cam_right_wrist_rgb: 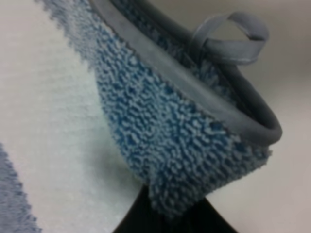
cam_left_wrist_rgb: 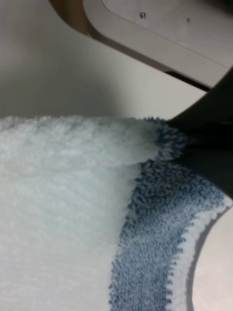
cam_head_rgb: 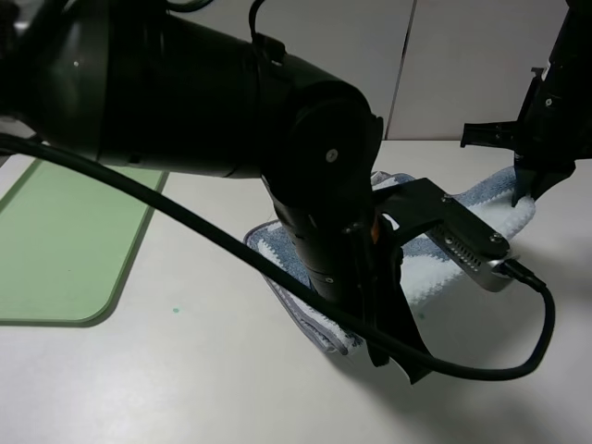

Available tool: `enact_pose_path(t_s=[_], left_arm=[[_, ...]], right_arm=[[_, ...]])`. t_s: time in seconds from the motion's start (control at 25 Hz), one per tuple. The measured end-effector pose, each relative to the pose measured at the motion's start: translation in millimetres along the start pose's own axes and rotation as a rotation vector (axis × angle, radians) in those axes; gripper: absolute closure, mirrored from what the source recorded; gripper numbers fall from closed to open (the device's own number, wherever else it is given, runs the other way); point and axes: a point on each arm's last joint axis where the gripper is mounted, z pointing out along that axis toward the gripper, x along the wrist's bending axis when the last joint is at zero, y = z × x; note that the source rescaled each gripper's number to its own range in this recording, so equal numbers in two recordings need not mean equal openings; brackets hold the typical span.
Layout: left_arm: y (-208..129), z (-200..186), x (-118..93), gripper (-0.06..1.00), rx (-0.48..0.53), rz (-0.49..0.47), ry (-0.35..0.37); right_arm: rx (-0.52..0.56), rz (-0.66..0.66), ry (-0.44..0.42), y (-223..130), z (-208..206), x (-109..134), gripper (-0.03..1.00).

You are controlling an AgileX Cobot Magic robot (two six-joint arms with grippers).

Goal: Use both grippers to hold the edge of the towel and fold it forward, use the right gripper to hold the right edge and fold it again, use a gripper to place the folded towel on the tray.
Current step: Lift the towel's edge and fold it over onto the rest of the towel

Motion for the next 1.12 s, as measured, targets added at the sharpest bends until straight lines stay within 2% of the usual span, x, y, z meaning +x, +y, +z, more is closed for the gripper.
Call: enact_pose_path(t_s=[0.24, 0.44, 0.8, 1.12], left_arm=[[-0.9, -7.2, 6.4, 0.92, 0.0, 0.019, 0.066], [-0.8, -12.1, 20.3, 0.92, -0.008, 0.013, 0.125], [-3.9, -15.0, 61.0, 0.92, -0.014, -0.081, 0.166], [-6.0, -17.1, 83.4, 0.92, -0.031, -0.115, 0.187]], right_arm=[[-0.006, 0.004, 0.011, 1.8, -4.8, 1.4, 0.97], [-0.019, 0.004, 0.019, 3.0, -4.8, 2.2, 0.97], [-0.007, 0.011, 0.043, 17.6, 5.7, 15.4, 0.97], [-0.027, 0.025, 0.091, 37.8, 0.8, 31.3, 0.97]])
